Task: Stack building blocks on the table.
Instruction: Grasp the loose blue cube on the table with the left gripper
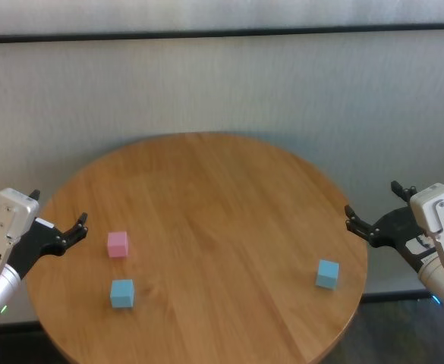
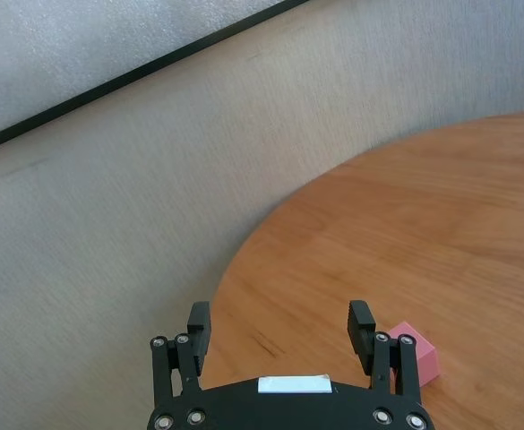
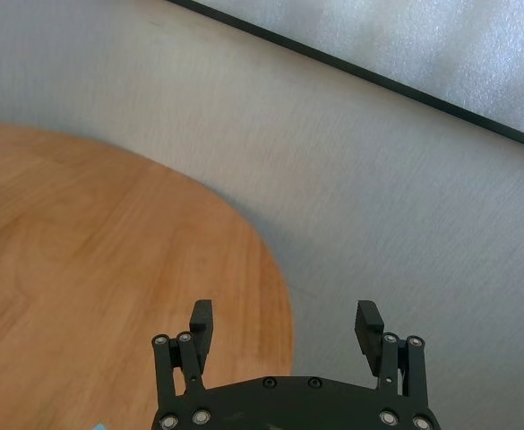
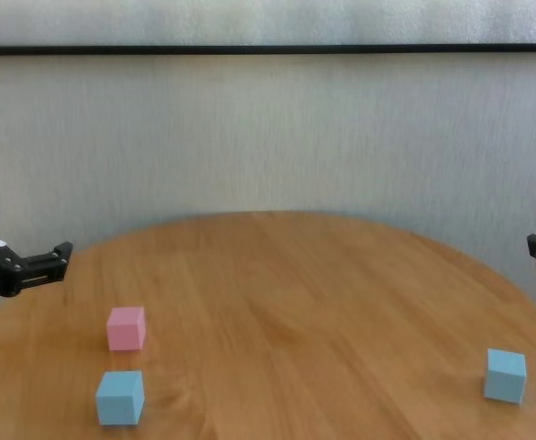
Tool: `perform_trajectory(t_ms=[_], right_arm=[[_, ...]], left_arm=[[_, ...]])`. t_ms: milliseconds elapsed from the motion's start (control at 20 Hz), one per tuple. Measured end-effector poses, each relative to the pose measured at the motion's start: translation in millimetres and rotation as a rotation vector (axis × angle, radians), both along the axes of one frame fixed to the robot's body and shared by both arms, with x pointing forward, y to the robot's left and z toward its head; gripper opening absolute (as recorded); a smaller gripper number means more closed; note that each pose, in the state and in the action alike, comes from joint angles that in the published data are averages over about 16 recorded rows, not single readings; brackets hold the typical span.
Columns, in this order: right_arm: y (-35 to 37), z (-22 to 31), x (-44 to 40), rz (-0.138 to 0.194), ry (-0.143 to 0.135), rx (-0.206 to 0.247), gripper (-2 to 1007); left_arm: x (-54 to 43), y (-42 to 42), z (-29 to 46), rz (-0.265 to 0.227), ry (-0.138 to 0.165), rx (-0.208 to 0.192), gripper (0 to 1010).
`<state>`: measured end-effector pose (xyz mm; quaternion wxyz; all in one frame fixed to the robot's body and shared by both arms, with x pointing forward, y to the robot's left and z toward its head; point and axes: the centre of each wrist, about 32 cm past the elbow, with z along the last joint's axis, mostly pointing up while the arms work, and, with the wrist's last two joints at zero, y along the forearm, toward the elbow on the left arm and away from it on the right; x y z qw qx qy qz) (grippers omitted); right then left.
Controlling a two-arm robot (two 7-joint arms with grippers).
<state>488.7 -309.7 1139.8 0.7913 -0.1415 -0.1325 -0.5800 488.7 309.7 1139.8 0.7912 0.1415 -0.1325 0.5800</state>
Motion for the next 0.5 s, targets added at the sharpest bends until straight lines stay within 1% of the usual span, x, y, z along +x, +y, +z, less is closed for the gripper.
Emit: perform_trajectory(t_ms=[500], right_arm=[[0.0,0.0,0.0,0.0,0.0,0.0,1001]], left_arm=[[0.0,0.0,0.0,0.0,0.0,0.0,1002]])
